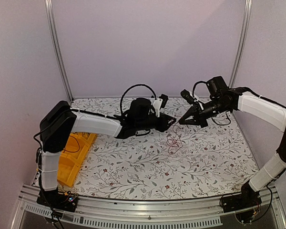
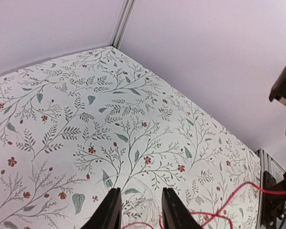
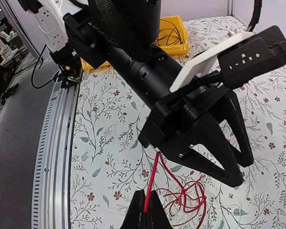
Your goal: Untangle the cables
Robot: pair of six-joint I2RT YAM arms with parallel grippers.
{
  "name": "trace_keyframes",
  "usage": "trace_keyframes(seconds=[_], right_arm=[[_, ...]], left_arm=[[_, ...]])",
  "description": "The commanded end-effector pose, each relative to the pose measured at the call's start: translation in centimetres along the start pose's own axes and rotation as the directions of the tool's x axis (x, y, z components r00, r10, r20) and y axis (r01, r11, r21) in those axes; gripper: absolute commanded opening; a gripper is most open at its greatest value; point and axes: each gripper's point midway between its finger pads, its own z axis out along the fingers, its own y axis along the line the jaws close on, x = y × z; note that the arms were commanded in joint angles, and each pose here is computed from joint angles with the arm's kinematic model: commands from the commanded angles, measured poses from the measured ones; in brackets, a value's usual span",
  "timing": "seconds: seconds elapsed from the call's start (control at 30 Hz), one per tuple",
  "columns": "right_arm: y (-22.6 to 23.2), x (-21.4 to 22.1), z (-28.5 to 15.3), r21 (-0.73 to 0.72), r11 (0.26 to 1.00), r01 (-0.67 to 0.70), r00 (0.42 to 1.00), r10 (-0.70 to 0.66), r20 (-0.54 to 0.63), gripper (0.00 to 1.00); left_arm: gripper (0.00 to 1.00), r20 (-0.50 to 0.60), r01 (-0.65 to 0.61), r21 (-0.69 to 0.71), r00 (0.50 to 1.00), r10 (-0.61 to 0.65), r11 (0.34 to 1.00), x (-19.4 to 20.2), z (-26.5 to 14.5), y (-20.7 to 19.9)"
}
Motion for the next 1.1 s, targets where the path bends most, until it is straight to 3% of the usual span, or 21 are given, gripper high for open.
trace_keyframes(seconds=[0.0, 0.17, 0.27, 0.37, 0.5, 0.8, 0.93, 1.07], right_arm=[[1.8, -1.8, -1.1, -0.056, 0.998, -0.040, 0.999, 0.042, 0.020, 0.00], [2.6, -2.8, -1.8, -0.067, 0.997, -0.025, 0.999, 0.028, 0.038, 0.00], [3.3, -4.9, -3.4, -0.050, 0.998, 0.032, 0.998, -0.029, 0.062, 0.00], [3.2, -7.2, -5.4, 0.003, 0.996, 0.087, 0.992, -0.087, 0.095, 0.00], [2.9, -8.8, -7.1, 0.075, 0.989, 0.130, 0.984, -0.138, 0.116, 0.00], [1.6, -10.0, -7.9, 0.138, 0.982, 0.128, 0.980, -0.146, 0.132, 0.00], [1.4, -10.3, -7.8, 0.131, 0.984, 0.117, 0.981, -0.135, 0.140, 0.00], [0.9, -10.6, -7.8, 0.143, 0.984, 0.109, 0.982, -0.129, 0.138, 0.00]], left_arm=[[0.33, 0.126, 0.022, -0.037, 0.992, -0.017, 0.999, -2.9, 1.9, 1.3], [0.31, 0.128, 0.044, -0.044, 0.991, -0.038, 0.998, -1.9, 4.0, 2.4], [0.30, 0.087, 0.085, -0.076, 0.993, -0.078, 0.994, 1.0, 5.2, 4.4], [0.30, 0.048, 0.136, -0.008, 0.990, -0.135, 0.991, 3.5, 5.1, 4.4], [0.33, 0.041, 0.135, 0.050, 0.990, -0.137, 0.990, 5.0, 2.9, 3.5], [0.36, 0.078, 0.021, 0.039, 0.997, -0.024, 0.999, 5.5, -4.3, 2.2], [0.44, 0.105, -0.033, 0.151, 0.994, 0.017, 0.988, 6.1, -5.3, -0.5], [0.53, 0.255, -0.118, 0.187, 0.965, 0.068, 0.975, 5.3, -5.8, -3.7]])
